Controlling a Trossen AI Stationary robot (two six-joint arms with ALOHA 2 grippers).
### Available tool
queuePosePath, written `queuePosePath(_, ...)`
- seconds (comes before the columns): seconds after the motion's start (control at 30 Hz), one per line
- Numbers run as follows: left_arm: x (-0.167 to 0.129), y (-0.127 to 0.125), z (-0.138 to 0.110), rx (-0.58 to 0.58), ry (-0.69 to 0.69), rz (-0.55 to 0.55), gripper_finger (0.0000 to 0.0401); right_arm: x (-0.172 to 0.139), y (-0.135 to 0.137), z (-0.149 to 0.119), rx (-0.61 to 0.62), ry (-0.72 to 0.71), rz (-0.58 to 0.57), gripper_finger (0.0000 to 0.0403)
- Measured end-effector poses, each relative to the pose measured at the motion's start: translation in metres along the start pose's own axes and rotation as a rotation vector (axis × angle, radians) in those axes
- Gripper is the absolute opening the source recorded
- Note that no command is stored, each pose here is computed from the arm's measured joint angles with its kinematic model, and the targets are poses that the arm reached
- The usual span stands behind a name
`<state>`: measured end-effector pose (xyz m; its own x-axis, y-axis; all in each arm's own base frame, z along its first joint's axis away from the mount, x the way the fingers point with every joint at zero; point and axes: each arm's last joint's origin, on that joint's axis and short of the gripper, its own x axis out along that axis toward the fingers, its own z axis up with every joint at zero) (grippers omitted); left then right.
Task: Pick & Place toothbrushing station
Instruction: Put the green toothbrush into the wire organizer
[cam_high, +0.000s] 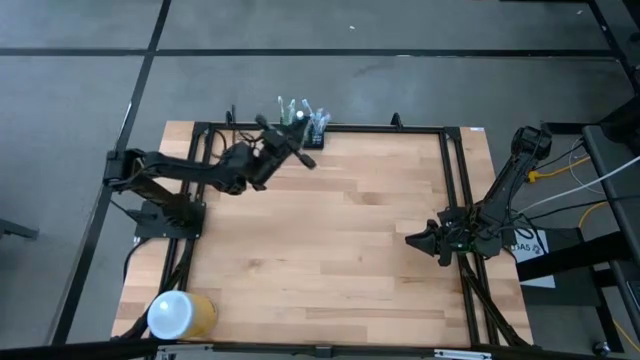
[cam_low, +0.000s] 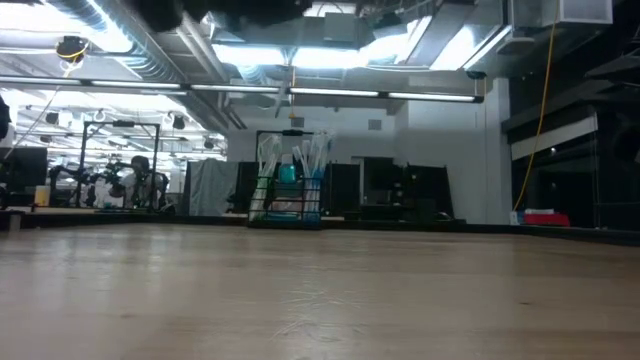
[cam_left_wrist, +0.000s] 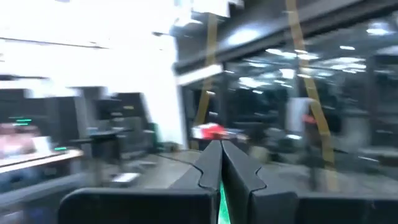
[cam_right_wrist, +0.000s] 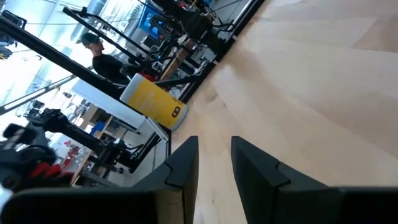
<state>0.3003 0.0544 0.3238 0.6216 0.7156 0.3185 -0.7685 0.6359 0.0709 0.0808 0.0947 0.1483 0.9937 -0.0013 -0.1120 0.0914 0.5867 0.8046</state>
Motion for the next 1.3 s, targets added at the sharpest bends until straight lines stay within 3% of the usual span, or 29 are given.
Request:
queuePosePath(0.17,-0.011,0.025,-0.029,-0.007,-0.045,0.182,0.0001,0.0,0.0,0.0,0.017,0.004,0.002,0.0098)
queuePosePath(0.37,-0.009,0.046,-0.056,-0.013,-0.095,0.301,0.0001,0.0,0.0,0.0,0.022,0.004,0.001,0.0098)
queuePosePath(0.8,0.017,0.08,-0.107,0.028,-0.076,0.336,0.0001,0.0,0.0,0.0,0.04,0.005,-0.001,0.0098)
queuePosePath(1.3,0.029,0.113,-0.122,-0.006,-0.09,0.362,0.0001,0.0,-0.002,-0.001,0.056,0.001,-0.015,0.0098)
